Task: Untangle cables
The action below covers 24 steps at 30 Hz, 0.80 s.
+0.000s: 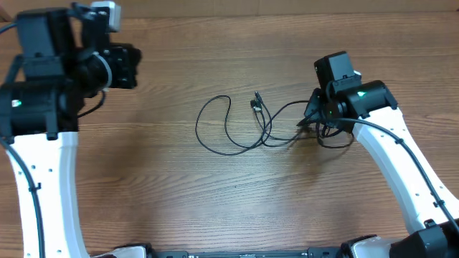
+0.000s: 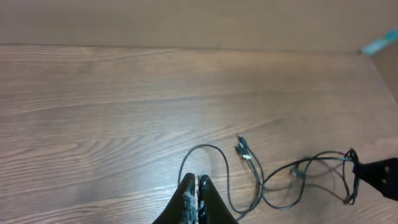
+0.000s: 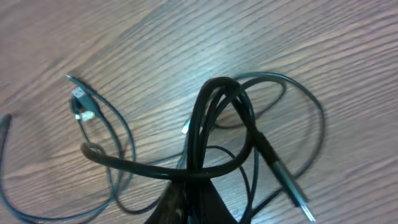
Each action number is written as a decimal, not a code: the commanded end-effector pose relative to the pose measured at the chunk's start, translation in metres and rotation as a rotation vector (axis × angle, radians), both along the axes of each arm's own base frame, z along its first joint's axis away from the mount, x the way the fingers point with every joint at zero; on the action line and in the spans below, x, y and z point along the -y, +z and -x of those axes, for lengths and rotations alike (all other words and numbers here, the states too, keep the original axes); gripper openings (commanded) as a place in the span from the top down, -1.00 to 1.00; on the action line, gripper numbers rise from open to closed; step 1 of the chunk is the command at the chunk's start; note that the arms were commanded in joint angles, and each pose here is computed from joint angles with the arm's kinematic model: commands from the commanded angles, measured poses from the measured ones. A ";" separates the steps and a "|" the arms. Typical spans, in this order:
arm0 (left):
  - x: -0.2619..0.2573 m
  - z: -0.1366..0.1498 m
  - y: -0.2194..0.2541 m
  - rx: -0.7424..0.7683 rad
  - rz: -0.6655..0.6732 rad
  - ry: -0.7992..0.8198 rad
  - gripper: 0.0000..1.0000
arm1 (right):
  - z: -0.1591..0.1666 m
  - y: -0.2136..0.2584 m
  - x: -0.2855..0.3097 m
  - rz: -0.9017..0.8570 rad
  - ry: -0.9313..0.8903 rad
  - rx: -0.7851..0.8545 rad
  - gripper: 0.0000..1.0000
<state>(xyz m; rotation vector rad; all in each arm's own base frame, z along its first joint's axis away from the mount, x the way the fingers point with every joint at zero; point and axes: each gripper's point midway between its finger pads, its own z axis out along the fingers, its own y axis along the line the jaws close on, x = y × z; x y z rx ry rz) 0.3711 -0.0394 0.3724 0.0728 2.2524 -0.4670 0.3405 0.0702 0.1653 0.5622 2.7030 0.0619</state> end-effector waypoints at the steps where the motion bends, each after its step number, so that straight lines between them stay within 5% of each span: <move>1: 0.016 0.012 0.026 0.073 0.063 -0.100 0.88 | -0.006 0.011 -0.046 -0.168 0.281 0.041 0.92; 5: 0.032 0.011 0.022 0.061 0.084 -0.170 0.38 | 0.014 0.061 -0.140 -0.575 0.847 0.211 0.93; 10: 0.048 0.011 0.004 -0.008 0.092 -0.223 0.07 | 0.024 0.102 -0.169 -0.776 1.035 0.350 0.92; 13: 0.056 0.010 -0.012 -0.076 0.099 -0.244 0.07 | 0.015 0.096 -0.164 -0.723 0.991 0.347 0.92; 17: 0.070 0.009 -0.028 -0.121 0.085 -0.306 0.06 | -0.008 0.056 -0.126 -0.487 0.716 0.231 0.81; 19: 0.080 0.008 -0.033 -0.120 0.069 -0.349 -0.05 | -0.011 0.036 -0.099 -0.348 0.589 0.168 0.54; 24: 0.114 0.002 -0.048 -0.082 -0.005 -0.505 -0.40 | -0.003 0.008 -0.040 -0.106 0.298 0.030 0.49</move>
